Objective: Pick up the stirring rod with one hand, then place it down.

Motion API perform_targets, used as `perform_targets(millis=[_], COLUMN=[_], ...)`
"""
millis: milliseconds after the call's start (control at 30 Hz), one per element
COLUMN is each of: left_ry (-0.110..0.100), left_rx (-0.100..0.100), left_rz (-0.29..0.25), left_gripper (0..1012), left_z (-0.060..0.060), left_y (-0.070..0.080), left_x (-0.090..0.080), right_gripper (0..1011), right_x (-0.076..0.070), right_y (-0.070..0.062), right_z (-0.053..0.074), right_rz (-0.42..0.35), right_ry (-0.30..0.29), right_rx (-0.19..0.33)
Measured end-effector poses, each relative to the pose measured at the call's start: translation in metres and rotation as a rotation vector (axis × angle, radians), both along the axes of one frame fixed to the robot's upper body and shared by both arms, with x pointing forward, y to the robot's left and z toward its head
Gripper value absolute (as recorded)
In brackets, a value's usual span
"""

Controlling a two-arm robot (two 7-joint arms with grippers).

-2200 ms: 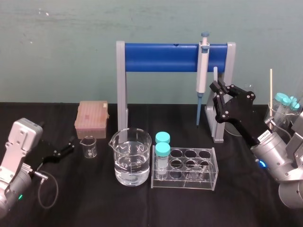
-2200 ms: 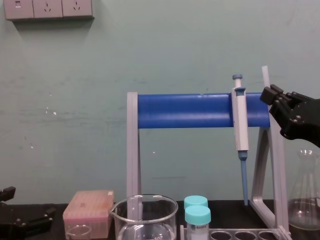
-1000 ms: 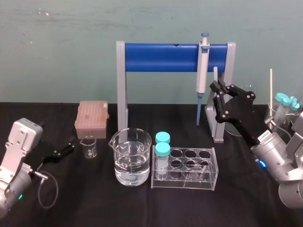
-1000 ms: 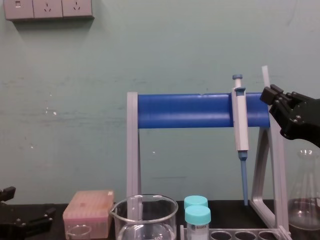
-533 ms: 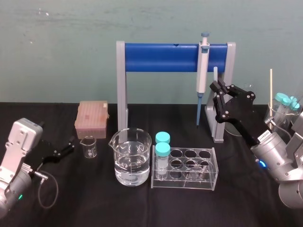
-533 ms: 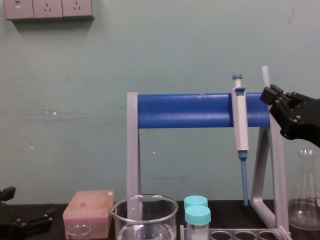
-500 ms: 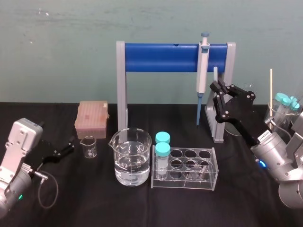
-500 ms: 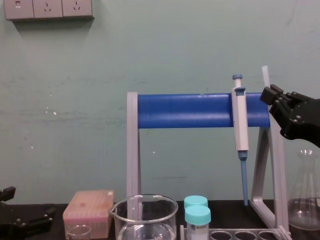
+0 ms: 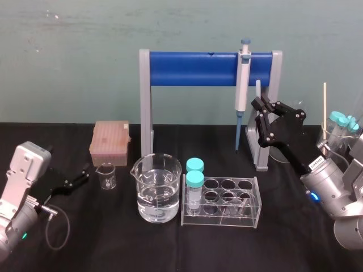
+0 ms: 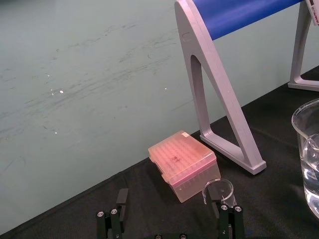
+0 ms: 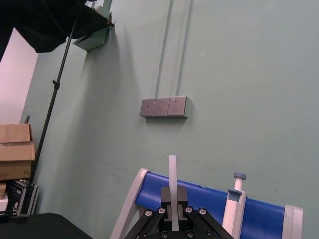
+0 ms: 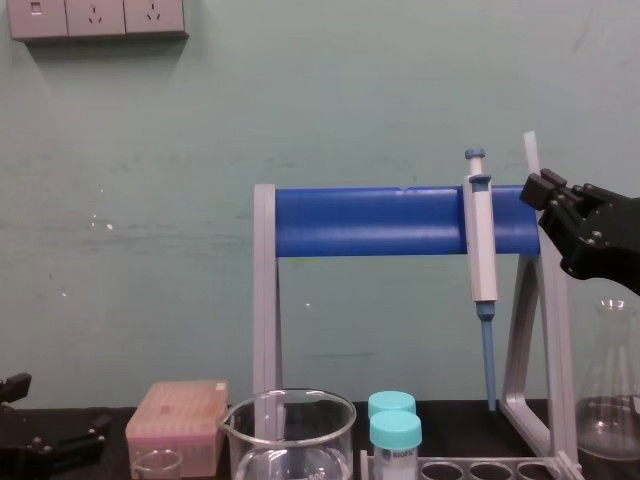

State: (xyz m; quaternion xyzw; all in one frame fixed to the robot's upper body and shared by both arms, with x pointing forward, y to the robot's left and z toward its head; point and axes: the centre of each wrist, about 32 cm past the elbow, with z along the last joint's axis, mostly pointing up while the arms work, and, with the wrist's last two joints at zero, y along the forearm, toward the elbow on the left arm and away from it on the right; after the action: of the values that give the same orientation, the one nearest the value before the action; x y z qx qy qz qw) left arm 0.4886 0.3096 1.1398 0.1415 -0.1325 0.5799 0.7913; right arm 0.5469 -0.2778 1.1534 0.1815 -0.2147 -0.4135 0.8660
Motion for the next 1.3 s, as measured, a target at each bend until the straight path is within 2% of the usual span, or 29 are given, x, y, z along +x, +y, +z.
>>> perform_targets(millis=[1033,1300], left_ry=[0.0,0.0], left_rx=[0.0,0.0], left_rz=[0.0,0.0], left_gripper=[1000,1000], left_z=[0.0,0.0], left_y=[0.0,0.0], left_x=[0.0,0.0], right_gripper=[60,60], right_x=[0.0,-0.0059], right_y=[0.0,-0.0033], right_z=[0.0,0.0032], right_rz=[0.0,0.055], right_ry=[0.0,0.044], right_rx=[0.0,0.005])
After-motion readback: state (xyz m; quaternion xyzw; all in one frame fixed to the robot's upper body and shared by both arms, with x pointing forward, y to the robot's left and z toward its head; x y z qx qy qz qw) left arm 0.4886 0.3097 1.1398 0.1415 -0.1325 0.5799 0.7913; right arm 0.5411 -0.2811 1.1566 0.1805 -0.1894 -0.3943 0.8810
